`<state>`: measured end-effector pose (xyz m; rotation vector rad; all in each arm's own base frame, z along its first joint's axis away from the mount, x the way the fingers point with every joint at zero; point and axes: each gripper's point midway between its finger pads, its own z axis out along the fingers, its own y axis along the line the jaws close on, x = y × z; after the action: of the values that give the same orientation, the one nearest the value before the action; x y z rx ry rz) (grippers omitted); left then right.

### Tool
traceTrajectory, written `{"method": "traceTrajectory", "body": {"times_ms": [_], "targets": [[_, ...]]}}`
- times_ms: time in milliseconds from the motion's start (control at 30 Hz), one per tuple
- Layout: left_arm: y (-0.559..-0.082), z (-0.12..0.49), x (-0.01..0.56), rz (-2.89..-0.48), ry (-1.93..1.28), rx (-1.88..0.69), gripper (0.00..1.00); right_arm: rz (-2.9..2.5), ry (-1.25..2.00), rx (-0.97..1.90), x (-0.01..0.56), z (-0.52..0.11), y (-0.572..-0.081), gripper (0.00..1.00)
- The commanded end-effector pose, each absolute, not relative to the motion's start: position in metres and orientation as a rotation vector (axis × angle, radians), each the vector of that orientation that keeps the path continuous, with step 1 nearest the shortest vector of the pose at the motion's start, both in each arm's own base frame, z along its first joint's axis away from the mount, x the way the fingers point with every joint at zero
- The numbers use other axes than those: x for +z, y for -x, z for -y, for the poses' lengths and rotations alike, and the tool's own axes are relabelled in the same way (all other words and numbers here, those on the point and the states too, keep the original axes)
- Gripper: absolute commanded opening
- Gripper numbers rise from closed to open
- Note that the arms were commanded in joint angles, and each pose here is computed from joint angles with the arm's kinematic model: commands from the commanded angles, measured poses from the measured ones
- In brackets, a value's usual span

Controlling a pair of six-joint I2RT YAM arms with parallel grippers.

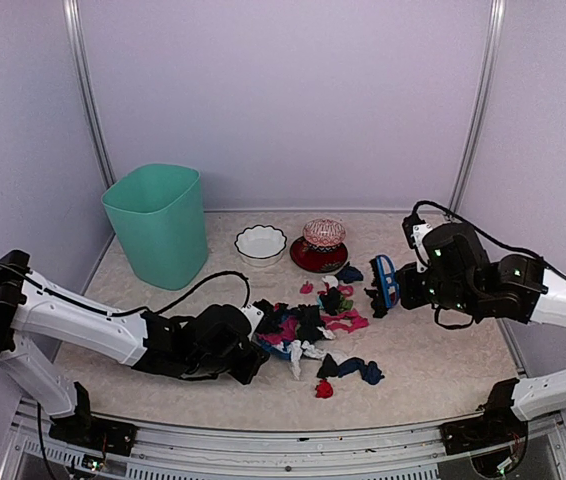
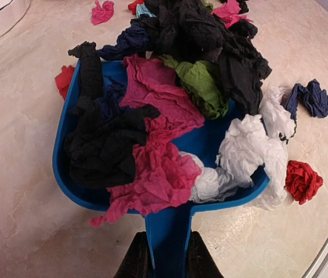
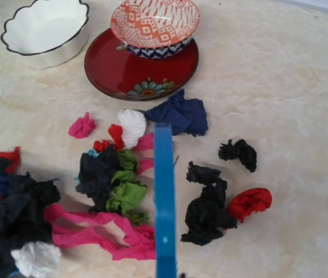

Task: Sweep away the paper scraps from the table
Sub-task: Dump the paper scraps in the dustpan into the trash bin.

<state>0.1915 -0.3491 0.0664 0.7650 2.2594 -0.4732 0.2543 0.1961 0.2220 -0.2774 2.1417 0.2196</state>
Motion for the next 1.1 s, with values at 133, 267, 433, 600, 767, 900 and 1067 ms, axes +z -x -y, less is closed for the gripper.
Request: {"method": "traceTrajectory", "body": {"times_ms": [133, 267, 433, 600, 767, 900, 1067], "targets": [[-0.198, 0.342, 0.088, -2.224, -0.718, -0.472, 0.00, -2.130, 0.199, 0.261, 0.224, -0.186, -0.253, 0.00], [-0.201, 0.340, 0.098, -2.213, -0.699, -0.483, 0.00, -2.127, 0.184, 0.267, 0.224, -0.182, -0.252, 0.00], [-0.205, 0.337, 0.111, -2.203, -0.680, -0.480, 0.00, -2.125, 0.171, 0.266, 0.222, -0.177, -0.251, 0.00], [-0.209, 0.331, 0.123, -2.192, -0.653, -0.480, 0.00, -2.127, 0.166, 0.264, 0.220, -0.175, -0.251, 0.00], [-0.215, 0.324, 0.135, -2.190, -0.633, -0.474, 0.00, -2.131, 0.167, 0.265, 0.217, -0.175, -0.252, 0.00], [-0.220, 0.319, 0.147, -2.184, -0.615, -0.476, 0.00, -2.131, 0.170, 0.266, 0.216, -0.176, -0.252, 0.00], [-0.227, 0.312, 0.159, -2.188, -0.592, -0.469, 0.00, -2.133, 0.175, 0.263, 0.215, -0.176, -0.253, 0.00]]}}
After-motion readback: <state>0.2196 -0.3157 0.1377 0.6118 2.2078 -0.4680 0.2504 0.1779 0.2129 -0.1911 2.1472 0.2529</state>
